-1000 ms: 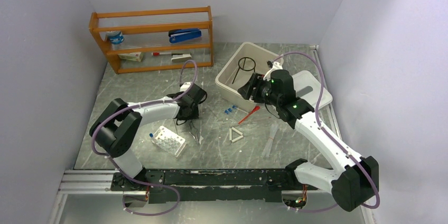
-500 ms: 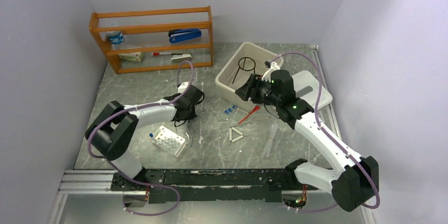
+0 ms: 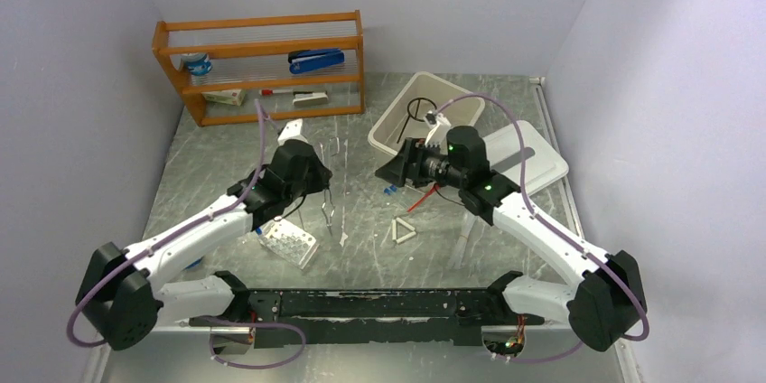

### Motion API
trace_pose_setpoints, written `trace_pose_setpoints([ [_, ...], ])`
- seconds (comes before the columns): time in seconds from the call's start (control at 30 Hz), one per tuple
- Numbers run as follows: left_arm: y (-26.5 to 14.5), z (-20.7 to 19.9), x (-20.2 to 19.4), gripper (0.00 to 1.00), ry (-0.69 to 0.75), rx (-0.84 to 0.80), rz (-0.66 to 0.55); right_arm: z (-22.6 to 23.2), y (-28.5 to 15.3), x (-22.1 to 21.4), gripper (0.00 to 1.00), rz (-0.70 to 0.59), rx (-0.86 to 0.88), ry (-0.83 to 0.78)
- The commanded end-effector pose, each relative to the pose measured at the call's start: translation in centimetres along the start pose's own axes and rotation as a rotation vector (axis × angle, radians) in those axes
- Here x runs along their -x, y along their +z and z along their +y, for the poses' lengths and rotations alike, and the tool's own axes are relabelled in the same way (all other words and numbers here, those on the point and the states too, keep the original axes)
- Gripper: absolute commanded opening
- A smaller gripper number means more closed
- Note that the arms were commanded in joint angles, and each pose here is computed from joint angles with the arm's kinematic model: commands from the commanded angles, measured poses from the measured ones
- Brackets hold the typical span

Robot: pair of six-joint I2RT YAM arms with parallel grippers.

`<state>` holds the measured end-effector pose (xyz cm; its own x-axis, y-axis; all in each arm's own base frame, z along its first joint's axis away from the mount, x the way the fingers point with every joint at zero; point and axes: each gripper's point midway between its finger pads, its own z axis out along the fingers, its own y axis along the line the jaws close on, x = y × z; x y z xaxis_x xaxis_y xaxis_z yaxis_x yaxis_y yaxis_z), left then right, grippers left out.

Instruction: Organize the chemistry lab equipment

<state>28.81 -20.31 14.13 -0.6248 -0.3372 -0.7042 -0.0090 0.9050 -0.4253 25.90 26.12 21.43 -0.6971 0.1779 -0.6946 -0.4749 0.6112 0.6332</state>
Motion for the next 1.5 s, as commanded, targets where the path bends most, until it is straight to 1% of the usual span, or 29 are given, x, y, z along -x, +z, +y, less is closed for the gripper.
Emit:
trace_pose_setpoints([
  [0.0,-2.5,-3.5,3.1,0.05,-0.086,-0.178,-0.088,3.6,1.1,-0.3,0.75,-0.011,0.130,-0.023],
  [0.17,-6.3,-7.5,6.0,0.05,-0.125,-0.386,-0.145,8.2,2.0,-0.4,0.82,-0.035,0.279,-0.037],
  [0.23,-7.8,-8.9,7.3,0.05,-0.141,-0.449,-0.161,9.2,2.2,-0.3,0.83,-0.041,0.304,-0.038],
  [0.37,-10.1,-11.1,8.6,0.05,-0.162,-0.554,-0.164,10.3,2.4,0.5,0.83,-0.068,0.333,-0.036],
  [0.43,-11.0,-12.0,9.1,0.05,-0.167,-0.599,-0.165,10.9,2.5,0.7,0.82,-0.071,0.351,-0.027],
  [0.53,-11.7,-12.7,9.4,0.05,-0.170,-0.633,-0.154,11.5,2.7,0.9,0.77,-0.071,0.371,-0.005],
  [0.63,-10.9,-11.9,9.3,0.05,-0.191,-0.577,-0.155,12.0,3.0,1.4,0.72,-0.077,0.373,0.013],
  [0.67,-10.5,-11.4,9.5,0.05,-0.194,-0.547,-0.173,12.1,3.2,1.5,0.71,-0.076,0.362,0.016],
  [0.83,-9.2,-10.4,9.3,0.05,-0.205,-0.480,-0.176,10.5,5.6,0.7,0.57,-0.036,0.212,0.030],
  [0.9,-9.1,-10.2,9.3,0.05,-0.208,-0.467,-0.182,10.0,6.2,0.4,0.49,-0.030,0.172,0.033],
  [0.93,-9.0,-10.1,9.4,0.05,-0.209,-0.461,-0.187,9.8,6.3,0.3,0.46,-0.028,0.152,0.032],
  [1.1,-8.7,-9.9,9.1,0.05,-0.203,-0.453,-0.177,9.9,6.4,0.5,0.30,-0.046,0.146,0.036],
  [1.23,-8.8,-10.2,8.9,0.05,-0.194,-0.465,-0.164,9.9,6.3,0.7,0.10,-0.054,0.148,0.034],
  [1.27,-8.9,-10.3,9.0,0.08,-0.188,-0.463,-0.163,10.0,6.3,0.9,0.06,-0.061,0.149,0.033],
  [1.3,-8.9,-10.2,9.1,0.16,-0.181,-0.454,-0.162,10.1,6.2,1.1,0.02,-0.070,0.151,0.031],
  [1.33,-9.0,-10.2,9.2,0.25,-0.167,-0.450,-0.164,10.2,6.0,1.3,0.00,-0.079,0.150,0.028],
  [1.37,-9.1,-10.2,9.4,0.45,-0.151,-0.448,-0.166,10.2,5.9,1.5,0.00,-0.085,0.146,0.026],
  [1.4,-9.4,-10.2,9.7,0.61,-0.139,-0.442,-0.172,10.2,5.7,1.7,0.00,-0.090,0.142,0.020],
  [1.43,-9.7,-10.4,10.2,0.71,-0.120,-0.441,-0.184,10.2,5.5,1.9,0.00,-0.098,0.133,0.015],
  [1.47,-10.0,-10.4,10.6,0.78,-0.099,-0.440,-0.196,10.1,5.3,2.2,0.00,-0.108,0.121,0.005],
])
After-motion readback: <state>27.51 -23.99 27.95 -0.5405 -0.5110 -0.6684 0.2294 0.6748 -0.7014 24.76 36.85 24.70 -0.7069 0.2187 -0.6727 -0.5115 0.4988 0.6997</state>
